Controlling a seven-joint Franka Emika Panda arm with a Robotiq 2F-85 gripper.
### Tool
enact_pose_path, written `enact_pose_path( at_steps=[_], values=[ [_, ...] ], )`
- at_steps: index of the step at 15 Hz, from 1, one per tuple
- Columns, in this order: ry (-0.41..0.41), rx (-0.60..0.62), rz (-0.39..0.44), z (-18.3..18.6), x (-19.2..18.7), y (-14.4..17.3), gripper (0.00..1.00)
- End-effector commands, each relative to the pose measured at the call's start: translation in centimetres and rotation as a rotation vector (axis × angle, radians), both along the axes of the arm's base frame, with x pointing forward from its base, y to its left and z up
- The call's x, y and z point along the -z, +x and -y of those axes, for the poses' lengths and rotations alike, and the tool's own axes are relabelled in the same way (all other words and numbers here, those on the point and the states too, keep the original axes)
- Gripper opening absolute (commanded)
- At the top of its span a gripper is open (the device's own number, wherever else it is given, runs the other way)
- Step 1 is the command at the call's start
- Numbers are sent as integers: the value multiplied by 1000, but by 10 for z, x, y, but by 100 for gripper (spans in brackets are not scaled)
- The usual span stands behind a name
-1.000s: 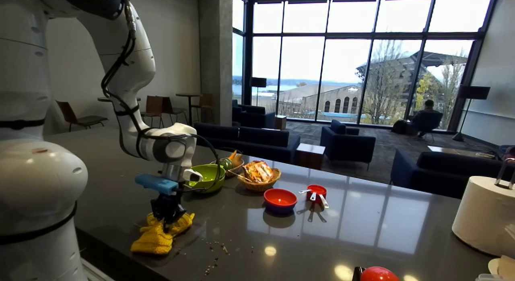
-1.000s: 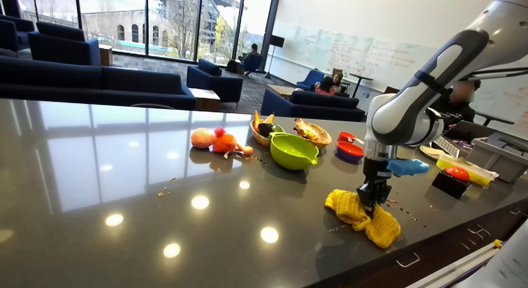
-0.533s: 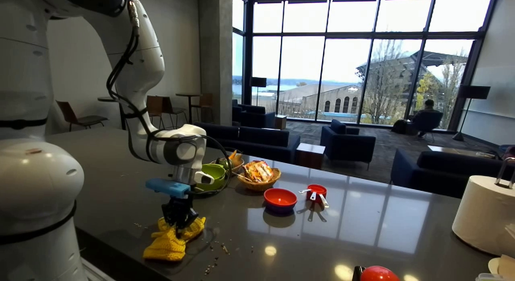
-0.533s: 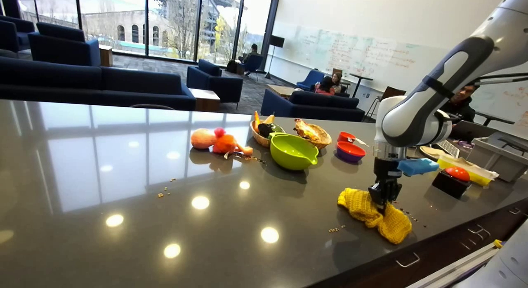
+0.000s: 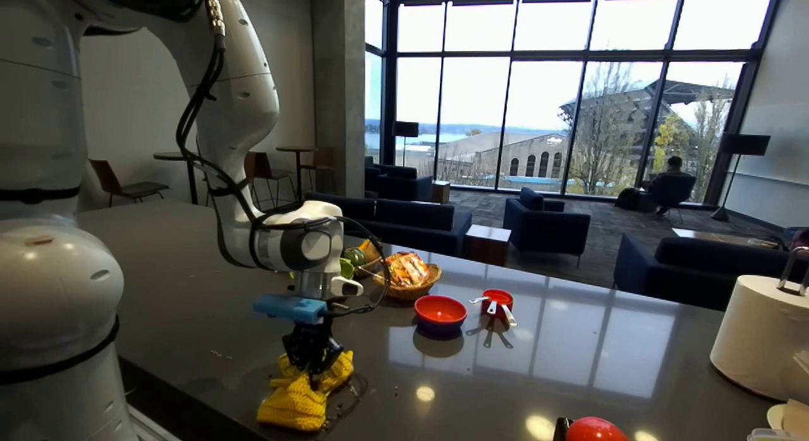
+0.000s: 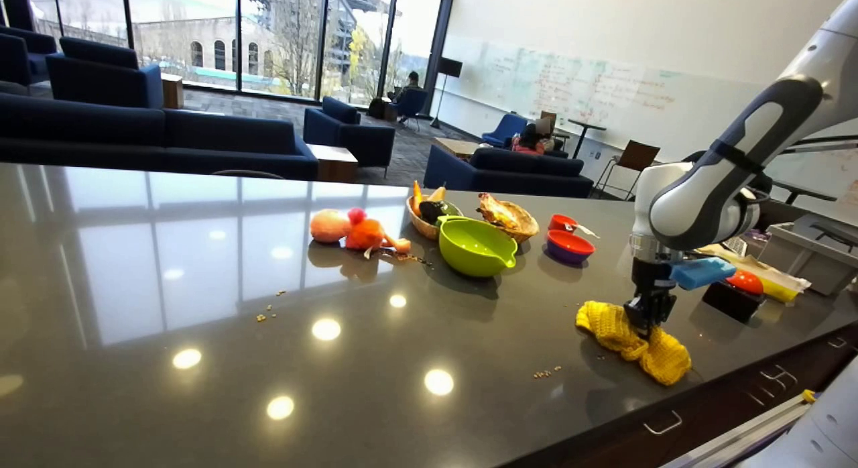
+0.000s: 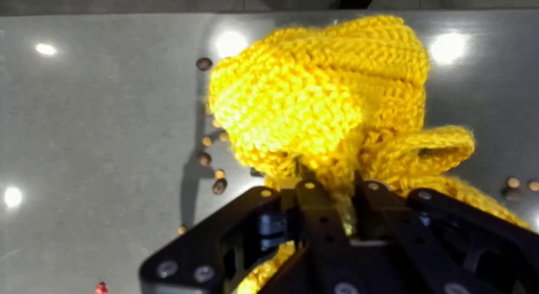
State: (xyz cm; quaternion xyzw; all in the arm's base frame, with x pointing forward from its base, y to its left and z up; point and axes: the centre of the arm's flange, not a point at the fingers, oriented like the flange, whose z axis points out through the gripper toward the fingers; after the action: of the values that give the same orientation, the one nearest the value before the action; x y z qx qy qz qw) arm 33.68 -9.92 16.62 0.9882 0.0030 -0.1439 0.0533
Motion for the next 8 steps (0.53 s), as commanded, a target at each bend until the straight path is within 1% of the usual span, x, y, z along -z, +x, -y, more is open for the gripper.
enact_pose_path(
  at_steps=[1, 5, 8],
  values=[
    [-70, 37, 29, 38, 5, -28, 4],
    [-149, 73, 37, 76, 6, -39, 4],
    [-177, 90, 58, 85, -3, -41, 4]
  ],
)
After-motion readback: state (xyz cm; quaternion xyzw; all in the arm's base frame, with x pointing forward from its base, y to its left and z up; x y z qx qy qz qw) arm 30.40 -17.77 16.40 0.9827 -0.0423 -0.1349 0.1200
